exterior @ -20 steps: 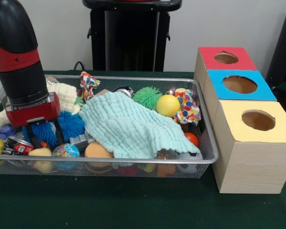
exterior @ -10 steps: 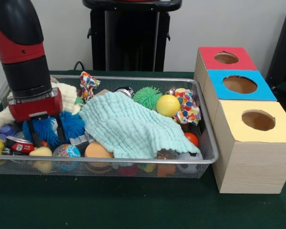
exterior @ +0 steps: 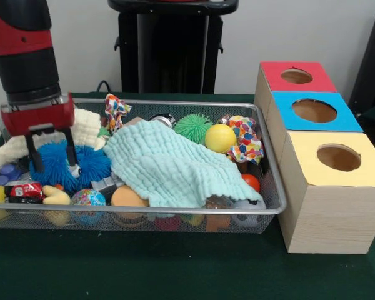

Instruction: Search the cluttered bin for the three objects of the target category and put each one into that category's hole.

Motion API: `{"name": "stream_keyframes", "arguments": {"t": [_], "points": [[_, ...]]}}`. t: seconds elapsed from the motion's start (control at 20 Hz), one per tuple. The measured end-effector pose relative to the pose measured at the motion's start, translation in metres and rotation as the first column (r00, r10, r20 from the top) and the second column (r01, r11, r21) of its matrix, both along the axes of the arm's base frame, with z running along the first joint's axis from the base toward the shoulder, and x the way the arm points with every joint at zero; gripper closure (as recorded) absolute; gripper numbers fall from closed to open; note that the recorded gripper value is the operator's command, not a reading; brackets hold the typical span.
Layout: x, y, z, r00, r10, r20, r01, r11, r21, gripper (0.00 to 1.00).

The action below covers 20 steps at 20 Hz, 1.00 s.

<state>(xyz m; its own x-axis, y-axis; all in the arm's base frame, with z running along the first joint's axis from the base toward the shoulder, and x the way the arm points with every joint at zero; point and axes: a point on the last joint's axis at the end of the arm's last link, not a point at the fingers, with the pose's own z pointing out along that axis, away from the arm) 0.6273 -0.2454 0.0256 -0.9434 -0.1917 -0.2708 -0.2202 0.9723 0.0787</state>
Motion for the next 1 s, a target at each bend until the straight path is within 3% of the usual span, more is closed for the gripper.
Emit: {"name": "stream_keyframes", "arguments": {"t": [0.3, 0.45, 0.55, 1.0], "points": [[-0.003, -0.027, 0.051, 0.9967, -0.027, -0.077, 0.025, 0.9995, -0.019, 0.00], [-0.001, -0.031, 0.055, 0.9968, -0.030, -0.074, 0.028, 0.9992, -0.027, 0.00], [0.001, -0.032, 0.053, 0.9970, -0.033, -0.071, 0.031, 0.9992, -0.026, 0.00], [-0.003, -0.015, 0.001, 0.9969, -0.044, -0.066, 0.047, 0.9979, 0.044, 0.00]]}}
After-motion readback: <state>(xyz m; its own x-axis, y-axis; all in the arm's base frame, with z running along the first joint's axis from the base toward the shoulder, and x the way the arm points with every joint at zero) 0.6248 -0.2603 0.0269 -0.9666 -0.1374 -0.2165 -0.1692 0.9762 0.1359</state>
